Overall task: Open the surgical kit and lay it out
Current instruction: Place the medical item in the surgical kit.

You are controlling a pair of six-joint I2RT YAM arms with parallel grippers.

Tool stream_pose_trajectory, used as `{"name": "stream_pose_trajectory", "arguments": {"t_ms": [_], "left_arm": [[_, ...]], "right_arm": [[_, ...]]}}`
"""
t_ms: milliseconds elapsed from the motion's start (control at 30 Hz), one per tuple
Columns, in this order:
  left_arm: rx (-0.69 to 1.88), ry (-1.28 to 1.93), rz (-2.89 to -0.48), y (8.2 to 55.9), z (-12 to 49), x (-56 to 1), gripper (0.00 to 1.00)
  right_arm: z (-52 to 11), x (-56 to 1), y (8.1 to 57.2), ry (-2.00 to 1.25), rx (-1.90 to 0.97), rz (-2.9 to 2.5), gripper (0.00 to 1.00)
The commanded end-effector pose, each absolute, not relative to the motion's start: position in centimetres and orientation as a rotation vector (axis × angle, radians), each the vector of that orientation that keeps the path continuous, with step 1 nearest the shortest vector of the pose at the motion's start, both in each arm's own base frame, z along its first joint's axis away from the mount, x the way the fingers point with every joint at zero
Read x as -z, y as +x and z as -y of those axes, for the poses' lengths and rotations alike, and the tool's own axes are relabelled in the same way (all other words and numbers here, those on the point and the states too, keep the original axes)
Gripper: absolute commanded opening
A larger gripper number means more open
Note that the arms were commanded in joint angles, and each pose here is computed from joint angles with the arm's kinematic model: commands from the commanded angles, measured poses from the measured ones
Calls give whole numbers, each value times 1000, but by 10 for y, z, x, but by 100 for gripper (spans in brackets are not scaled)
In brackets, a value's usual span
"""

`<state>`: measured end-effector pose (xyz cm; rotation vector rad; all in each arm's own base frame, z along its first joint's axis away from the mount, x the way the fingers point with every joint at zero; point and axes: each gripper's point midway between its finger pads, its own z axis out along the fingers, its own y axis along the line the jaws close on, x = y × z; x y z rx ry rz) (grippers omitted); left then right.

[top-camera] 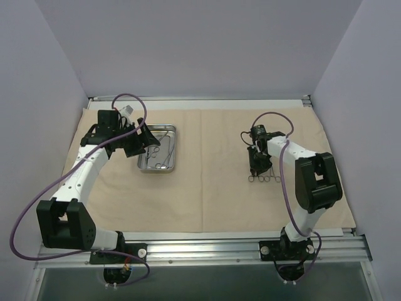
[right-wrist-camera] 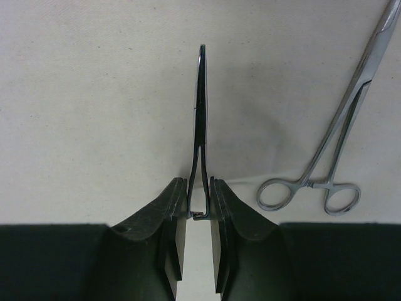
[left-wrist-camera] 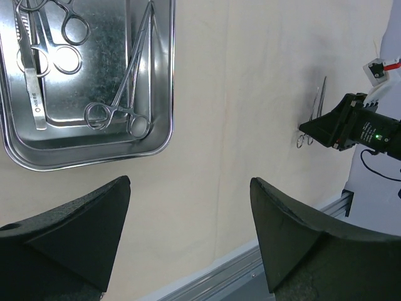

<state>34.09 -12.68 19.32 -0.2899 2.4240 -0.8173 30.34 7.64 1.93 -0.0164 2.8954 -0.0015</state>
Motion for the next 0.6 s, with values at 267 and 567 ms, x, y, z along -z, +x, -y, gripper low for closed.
{"name": "stream_pose_trajectory", "arguments": {"t_ms": [267,567], "left_arm": [[873,-251,-2367,357,130,-208,86],[849,-267,-2425,361,129,-196,85]], "right_arm": [[-64,-10,301,13,54,-2923,1],[-68,-7,304,15,32,-2933,7]]}}
